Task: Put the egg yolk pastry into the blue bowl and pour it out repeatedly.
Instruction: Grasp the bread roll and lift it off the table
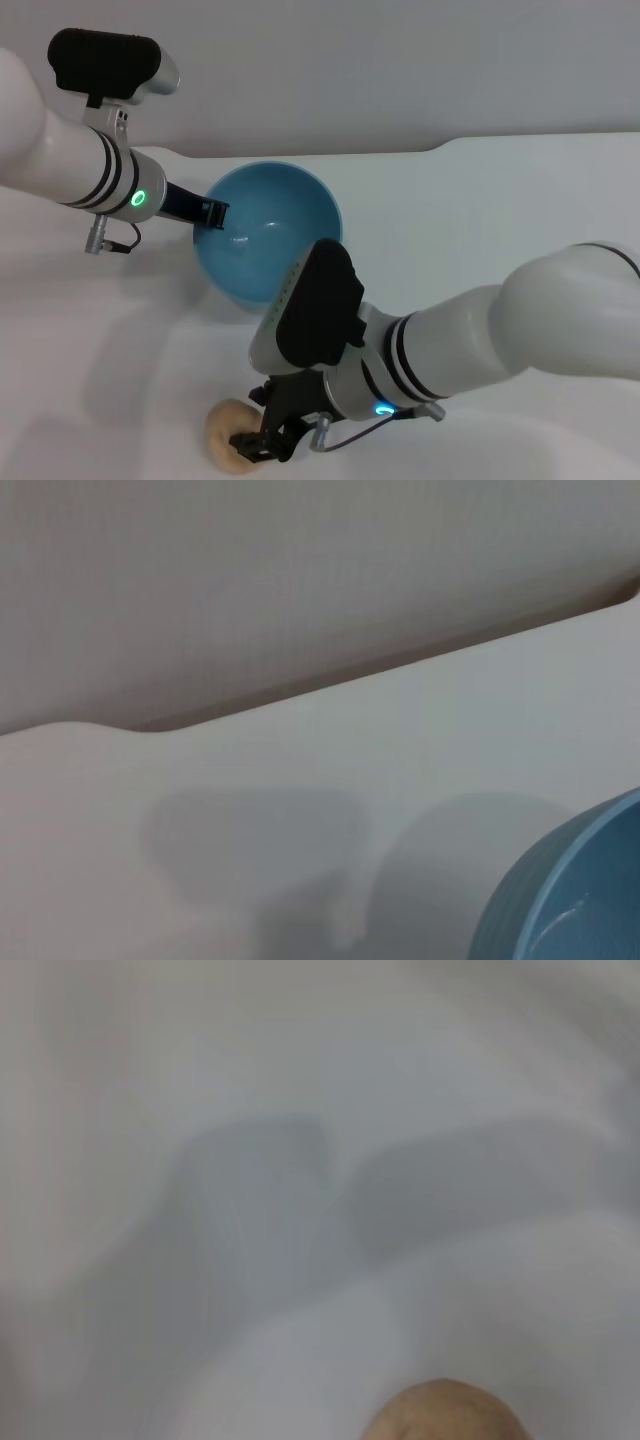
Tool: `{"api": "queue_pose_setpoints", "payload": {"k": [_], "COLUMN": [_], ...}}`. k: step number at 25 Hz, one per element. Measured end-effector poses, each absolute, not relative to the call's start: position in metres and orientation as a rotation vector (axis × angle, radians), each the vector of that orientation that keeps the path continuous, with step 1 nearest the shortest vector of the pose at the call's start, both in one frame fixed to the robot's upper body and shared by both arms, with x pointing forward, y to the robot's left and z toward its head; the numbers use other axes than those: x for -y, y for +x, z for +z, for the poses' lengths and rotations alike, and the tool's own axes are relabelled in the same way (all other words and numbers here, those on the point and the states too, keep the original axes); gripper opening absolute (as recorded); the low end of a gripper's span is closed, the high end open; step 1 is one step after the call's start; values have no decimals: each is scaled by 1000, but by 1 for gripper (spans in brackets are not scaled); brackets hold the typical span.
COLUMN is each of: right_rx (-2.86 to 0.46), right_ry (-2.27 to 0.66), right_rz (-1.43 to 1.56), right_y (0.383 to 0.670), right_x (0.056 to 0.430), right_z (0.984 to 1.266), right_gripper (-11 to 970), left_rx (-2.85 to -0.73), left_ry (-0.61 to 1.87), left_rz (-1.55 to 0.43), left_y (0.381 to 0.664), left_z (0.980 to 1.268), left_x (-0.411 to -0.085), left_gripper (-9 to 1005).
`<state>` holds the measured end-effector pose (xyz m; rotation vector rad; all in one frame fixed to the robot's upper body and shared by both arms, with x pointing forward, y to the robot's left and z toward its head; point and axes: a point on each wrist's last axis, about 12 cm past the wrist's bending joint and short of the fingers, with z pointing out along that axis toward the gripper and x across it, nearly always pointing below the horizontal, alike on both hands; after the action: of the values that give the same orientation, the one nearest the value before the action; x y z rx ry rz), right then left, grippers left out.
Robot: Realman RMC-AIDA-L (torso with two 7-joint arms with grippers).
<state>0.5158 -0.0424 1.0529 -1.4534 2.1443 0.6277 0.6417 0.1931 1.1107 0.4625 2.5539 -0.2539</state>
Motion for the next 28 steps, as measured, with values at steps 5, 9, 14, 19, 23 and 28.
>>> {"api": "queue_pose_setpoints", "payload": {"k": [5,9,14,19,23,28], "right_rx": [-2148,-2147,-2127,-2091,-2048,-1953], "right_ry": [-1457,-1457,-1471,-1473,-1479,-1468], "right_rz": [625,624,637,695,715,683], "right_y": [515,515,513,508,507,503], "right_x": [43,44,42,38,42,50], "right_z": [1051,1051,1056,1070,1090,1120], "right_gripper": [414,338,245,206,189,169], "left_rx": [-2551,-2551,-2551,-2558,-2559,-2570], "left_ry": [462,462,461,465,469,484], "left_rz": [-254,-256,-256,-256,-255,-250], "left_y": [642,642,642,641,641,639], "left_z": [1111,1111,1111,1110,1110,1109], "left_x": [-193,-193,-193,-193,-193,-192], "left_gripper": [7,7,7,7,7,6]}}
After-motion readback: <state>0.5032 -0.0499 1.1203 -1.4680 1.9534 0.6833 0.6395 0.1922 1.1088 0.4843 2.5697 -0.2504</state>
